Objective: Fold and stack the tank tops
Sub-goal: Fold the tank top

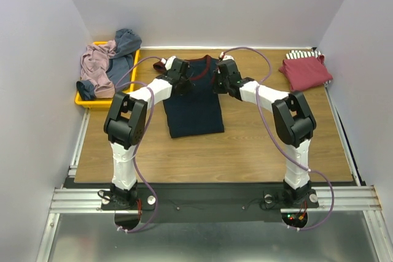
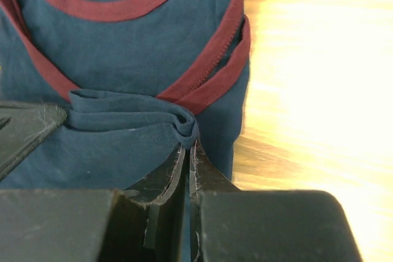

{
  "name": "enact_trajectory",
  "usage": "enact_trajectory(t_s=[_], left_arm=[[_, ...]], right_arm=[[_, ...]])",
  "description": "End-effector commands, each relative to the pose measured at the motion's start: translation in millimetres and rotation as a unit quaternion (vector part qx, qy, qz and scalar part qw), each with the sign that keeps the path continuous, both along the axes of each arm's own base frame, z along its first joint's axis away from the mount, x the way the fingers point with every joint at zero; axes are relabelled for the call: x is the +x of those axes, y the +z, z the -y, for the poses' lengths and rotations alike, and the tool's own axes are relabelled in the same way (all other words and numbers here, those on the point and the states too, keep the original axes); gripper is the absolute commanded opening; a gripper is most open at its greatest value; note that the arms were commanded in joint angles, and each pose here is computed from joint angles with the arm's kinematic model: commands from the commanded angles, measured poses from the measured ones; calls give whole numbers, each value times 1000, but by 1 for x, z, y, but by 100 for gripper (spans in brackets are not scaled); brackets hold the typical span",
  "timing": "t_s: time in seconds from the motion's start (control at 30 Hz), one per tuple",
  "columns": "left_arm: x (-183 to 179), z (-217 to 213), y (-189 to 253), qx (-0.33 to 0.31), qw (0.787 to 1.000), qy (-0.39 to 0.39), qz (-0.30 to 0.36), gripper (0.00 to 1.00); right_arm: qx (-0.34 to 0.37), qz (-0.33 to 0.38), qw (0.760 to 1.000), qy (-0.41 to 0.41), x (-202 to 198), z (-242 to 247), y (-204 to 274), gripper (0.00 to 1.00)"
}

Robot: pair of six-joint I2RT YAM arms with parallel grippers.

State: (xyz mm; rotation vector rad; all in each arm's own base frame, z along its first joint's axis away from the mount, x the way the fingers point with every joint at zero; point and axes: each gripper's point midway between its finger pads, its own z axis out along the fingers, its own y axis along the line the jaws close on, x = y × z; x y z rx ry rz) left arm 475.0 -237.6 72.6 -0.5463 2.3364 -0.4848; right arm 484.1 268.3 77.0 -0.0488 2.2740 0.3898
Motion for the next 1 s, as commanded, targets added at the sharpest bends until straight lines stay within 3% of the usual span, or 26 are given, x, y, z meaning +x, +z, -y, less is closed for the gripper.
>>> enact_trajectory(t_s=[0.0,0.17,0.37,0.43,0.53,0.57,0.67,0.83,0.93,0.97], left_arm=[[13,20,68,-31,996,-27,73,16],[8,20,75,-35,996,-30,78,18],[-17,-1,79,-34,996,-1,79,27],[-29,-8,96,-53,994,15,95,35],[-60,-30,81,-45,995,36,83,50],[-68,-34,92,-54,993,39,94,53],[-96,-45,68,-50,996,37,68,55],[-151,-70,38,-54,996,52,39,54],[-192,-87,5,-57,996,64,4,53],[-199,-88,2,-67,995,69,0,52]], right_arm=[[-19,31,998,-51,10,20,21,8],[-34,16,997,-61,13,22,-1,8],[-54,-3,994,-94,10,35,-23,8],[-55,-5,994,-98,9,37,-24,14],[-56,2,993,-103,9,40,-15,46],[-51,9,993,-102,9,39,-6,61],[-36,17,995,-95,6,36,13,80],[-7,24,995,-94,-21,45,49,87],[27,1,997,-73,-63,49,53,87],[27,-30,997,-64,-84,51,31,87]])
